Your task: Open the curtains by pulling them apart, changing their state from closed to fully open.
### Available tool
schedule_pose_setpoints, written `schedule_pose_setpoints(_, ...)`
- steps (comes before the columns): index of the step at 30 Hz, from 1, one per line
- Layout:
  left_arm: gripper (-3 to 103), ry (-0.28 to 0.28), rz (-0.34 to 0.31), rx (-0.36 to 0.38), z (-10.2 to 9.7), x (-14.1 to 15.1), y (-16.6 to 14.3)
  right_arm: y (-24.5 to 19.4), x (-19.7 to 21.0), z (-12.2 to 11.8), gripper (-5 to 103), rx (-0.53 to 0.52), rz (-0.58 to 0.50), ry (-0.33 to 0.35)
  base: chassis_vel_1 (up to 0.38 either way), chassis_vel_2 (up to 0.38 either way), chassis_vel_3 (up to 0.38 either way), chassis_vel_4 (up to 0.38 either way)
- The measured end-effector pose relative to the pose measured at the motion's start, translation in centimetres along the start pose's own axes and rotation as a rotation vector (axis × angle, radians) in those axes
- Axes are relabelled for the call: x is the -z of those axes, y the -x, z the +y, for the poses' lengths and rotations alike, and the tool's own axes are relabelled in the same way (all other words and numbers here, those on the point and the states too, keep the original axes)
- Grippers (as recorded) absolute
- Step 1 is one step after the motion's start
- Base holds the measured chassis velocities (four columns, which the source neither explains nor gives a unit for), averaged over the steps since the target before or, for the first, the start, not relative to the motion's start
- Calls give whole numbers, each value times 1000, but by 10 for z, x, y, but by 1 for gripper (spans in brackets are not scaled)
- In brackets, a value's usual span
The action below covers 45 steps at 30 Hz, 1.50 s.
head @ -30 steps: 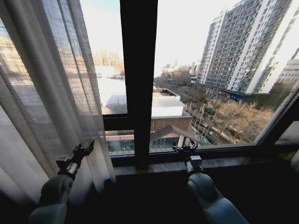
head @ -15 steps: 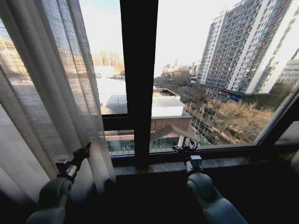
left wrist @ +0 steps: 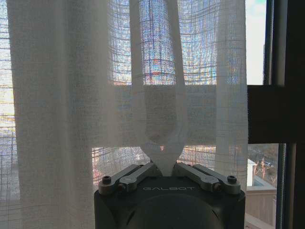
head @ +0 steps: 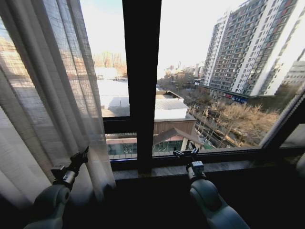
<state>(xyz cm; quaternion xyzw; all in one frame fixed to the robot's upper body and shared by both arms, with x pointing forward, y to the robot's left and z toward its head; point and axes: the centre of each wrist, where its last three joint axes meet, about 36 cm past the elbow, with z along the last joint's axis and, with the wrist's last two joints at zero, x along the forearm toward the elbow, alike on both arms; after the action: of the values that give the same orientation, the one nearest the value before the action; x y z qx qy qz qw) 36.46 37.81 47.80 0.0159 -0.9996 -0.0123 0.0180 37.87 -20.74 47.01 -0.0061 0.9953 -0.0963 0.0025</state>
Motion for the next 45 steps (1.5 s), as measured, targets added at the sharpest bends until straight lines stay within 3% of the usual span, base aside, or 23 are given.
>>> schedule_pose_setpoints(14, 0, -13, -13, 35, -26, 11, -51, -36, 3, 12, 100, 61, -20, -20, 124, 107, -114, -110)
schedule_pose_setpoints(45, 0, -15, -41, 50, -40, 21, -74, -49, 14, 17, 100, 102, -55, -3, 329, 336, -342, -340)
